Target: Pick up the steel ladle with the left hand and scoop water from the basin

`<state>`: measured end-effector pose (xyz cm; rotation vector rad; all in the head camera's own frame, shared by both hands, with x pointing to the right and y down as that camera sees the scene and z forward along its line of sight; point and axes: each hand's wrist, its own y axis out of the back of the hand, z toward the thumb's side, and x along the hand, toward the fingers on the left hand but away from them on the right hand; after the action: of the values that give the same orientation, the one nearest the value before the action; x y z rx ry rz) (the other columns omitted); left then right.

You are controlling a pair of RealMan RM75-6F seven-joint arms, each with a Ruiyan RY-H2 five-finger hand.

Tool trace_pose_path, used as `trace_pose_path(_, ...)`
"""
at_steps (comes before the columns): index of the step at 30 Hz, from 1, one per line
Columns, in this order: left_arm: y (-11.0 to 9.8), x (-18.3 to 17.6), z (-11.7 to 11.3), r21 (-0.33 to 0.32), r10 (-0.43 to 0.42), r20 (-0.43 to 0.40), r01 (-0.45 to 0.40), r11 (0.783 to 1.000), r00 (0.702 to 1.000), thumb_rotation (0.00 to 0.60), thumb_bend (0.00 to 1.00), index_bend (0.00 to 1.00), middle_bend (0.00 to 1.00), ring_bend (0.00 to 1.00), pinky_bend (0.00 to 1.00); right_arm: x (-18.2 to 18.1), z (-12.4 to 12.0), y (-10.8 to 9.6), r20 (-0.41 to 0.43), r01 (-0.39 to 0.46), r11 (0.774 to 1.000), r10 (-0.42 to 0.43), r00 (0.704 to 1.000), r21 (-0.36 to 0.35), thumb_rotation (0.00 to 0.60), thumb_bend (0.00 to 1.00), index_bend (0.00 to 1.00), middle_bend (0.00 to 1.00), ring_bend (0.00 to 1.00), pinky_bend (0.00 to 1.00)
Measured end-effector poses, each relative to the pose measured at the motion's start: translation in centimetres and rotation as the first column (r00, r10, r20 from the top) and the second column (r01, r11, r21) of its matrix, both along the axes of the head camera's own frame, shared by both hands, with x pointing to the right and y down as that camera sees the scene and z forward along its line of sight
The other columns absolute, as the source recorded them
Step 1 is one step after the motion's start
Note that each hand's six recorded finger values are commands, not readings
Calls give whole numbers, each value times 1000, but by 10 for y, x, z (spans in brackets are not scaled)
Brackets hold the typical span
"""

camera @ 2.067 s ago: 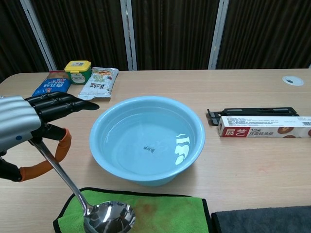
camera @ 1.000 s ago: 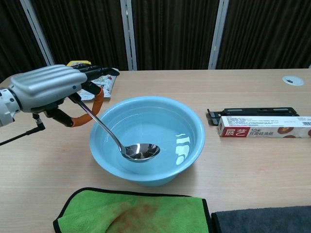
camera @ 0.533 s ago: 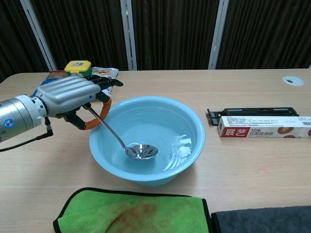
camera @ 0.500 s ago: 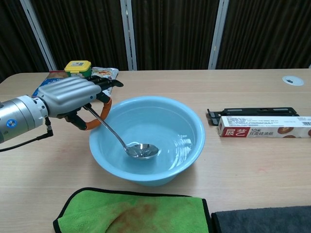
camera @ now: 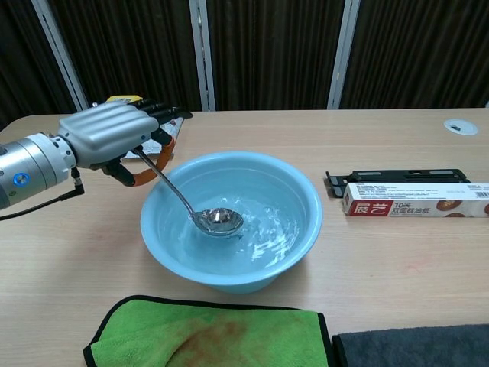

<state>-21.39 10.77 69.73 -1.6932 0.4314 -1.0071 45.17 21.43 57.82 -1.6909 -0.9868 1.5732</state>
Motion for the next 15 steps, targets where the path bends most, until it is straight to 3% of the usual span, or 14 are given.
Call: trace_pose_path(15, -16, 5, -59, 159, 66, 9, -67, 985, 998, 600, 550, 669, 0, 0, 0, -6, -2, 3, 13, 13, 1000, -13, 1000, 2, 600, 0, 0, 0, 0, 0)
